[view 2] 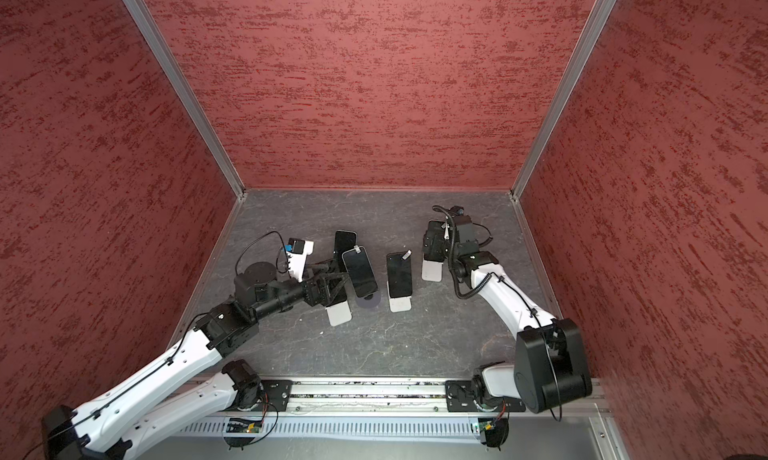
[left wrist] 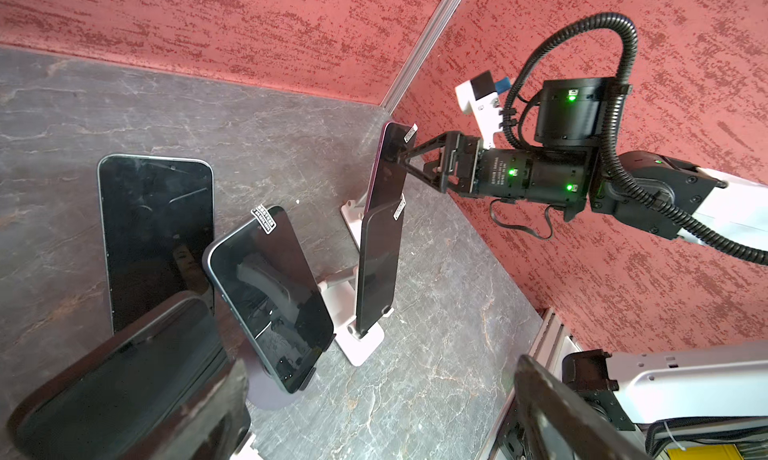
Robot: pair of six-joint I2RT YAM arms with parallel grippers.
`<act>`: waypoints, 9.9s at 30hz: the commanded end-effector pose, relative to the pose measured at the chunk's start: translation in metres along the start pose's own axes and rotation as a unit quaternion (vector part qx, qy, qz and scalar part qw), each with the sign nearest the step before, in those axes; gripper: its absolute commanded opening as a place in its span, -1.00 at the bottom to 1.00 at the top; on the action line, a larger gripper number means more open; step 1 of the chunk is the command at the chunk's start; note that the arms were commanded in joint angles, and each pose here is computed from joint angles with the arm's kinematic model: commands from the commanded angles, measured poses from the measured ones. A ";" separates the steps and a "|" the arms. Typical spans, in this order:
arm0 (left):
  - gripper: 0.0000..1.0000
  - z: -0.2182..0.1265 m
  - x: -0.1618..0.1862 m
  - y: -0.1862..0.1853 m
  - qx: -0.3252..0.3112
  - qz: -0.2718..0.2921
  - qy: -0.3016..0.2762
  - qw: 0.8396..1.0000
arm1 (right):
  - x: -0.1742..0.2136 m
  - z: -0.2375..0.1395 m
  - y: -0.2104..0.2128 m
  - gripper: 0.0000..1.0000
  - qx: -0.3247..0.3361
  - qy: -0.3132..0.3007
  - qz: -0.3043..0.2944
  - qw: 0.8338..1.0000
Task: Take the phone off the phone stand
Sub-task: 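Reach the right gripper to the pink-cased phone while the left arm extends forward, then close the right gripper on the pink-cased phone and lift it off its stand, then carry the pink-cased phone beside the stand and lower it toward the table, then open the right gripper to lay the phone flat on the table, then move the right gripper onto the empty white stand and grasp it, then lift the white stand with the right gripper and move it farther from the robot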
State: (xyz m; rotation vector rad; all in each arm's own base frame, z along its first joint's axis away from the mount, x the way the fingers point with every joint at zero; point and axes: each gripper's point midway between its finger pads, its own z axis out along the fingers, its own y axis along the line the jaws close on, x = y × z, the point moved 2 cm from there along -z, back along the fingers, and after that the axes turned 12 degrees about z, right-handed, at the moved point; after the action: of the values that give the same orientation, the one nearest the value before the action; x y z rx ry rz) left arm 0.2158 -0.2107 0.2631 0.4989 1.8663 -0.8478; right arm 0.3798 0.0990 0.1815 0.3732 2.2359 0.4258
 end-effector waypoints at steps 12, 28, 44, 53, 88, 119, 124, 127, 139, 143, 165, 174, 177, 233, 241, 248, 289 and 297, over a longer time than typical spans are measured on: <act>0.99 0.000 -0.021 0.008 0.001 0.013 -0.036 0.999 | 0.002 0.025 -0.015 0.98 0.106 -0.026 -0.040 0.993; 0.99 -0.002 -0.020 0.016 -0.010 0.007 -0.037 0.999 | 0.007 0.043 -0.010 0.81 0.093 -0.042 -0.020 0.995; 0.99 -0.007 -0.022 0.024 -0.027 0.010 -0.035 0.999 | 0.015 0.047 -0.010 0.18 0.096 -0.043 -0.029 0.994; 0.99 -0.008 -0.022 0.024 -0.027 0.009 -0.035 0.999 | 0.002 0.025 0.000 0.13 0.076 -0.059 -0.035 0.995; 0.99 -0.003 -0.019 0.023 -0.017 0.006 -0.034 0.999 | 0.006 0.015 -0.096 0.12 0.200 -0.029 -0.037 0.979; 0.99 -0.013 -0.022 0.022 -0.022 -0.007 -0.052 0.998 | 0.028 0.106 -0.130 0.20 0.144 0.129 -0.024 0.981; 0.99 -0.014 -0.022 0.022 -0.023 -0.006 -0.053 0.998 | 0.036 0.110 -0.127 0.23 0.132 0.153 -0.022 0.979; 0.99 -0.014 -0.023 0.023 -0.024 -0.004 -0.055 0.998 | 0.035 0.111 -0.124 0.24 0.123 0.155 -0.024 0.980; 0.99 -0.018 -0.028 0.018 -0.013 -0.001 -0.064 0.998 | 0.041 0.121 -0.129 0.32 0.123 0.167 -0.052 0.977; 0.99 -0.020 -0.027 0.018 -0.016 -0.002 -0.066 0.998 | 0.044 0.123 -0.134 0.39 0.135 0.168 -0.054 0.975; 0.99 -0.016 -0.014 0.034 -0.064 -0.016 -0.021 0.998 | 0.047 0.116 -0.142 0.67 0.158 0.169 -0.052 0.971; 0.99 -0.013 -0.007 0.037 -0.066 -0.021 -0.007 0.998 | 0.034 0.099 -0.145 0.68 0.192 0.140 -0.033 0.971; 0.99 -0.013 -0.006 0.038 -0.067 -0.022 -0.005 0.997 | 0.026 0.089 -0.142 0.68 0.193 0.122 -0.023 0.973; 0.99 0.009 -0.004 0.018 -0.069 -0.008 0.012 0.998 | 0.002 0.049 -0.010 0.96 0.049 0.042 -0.029 0.998; 0.99 0.009 -0.007 0.019 -0.070 0.016 -0.006 0.997 | -0.004 0.061 -0.007 0.88 0.056 0.043 -0.023 0.997; 0.99 0.009 -0.009 0.022 -0.072 0.019 -0.008 0.997 | -0.004 0.062 -0.008 0.73 0.078 0.045 -0.025 0.996; 0.99 -0.009 0.002 0.027 -0.084 0.001 -0.009 0.996 | -0.056 0.099 0.037 0.13 0.070 0.005 -0.106 0.992; 0.99 -0.012 0.004 0.031 -0.097 -0.001 -0.004 0.995 | -0.089 0.123 0.041 0.13 0.082 -0.011 -0.121 0.989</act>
State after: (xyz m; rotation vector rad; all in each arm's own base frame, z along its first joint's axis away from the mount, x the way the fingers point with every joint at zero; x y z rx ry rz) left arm 0.2262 -0.1876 0.2529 0.3987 1.9152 -0.6832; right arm 0.5225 0.1288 0.1628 0.1926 2.3135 0.1451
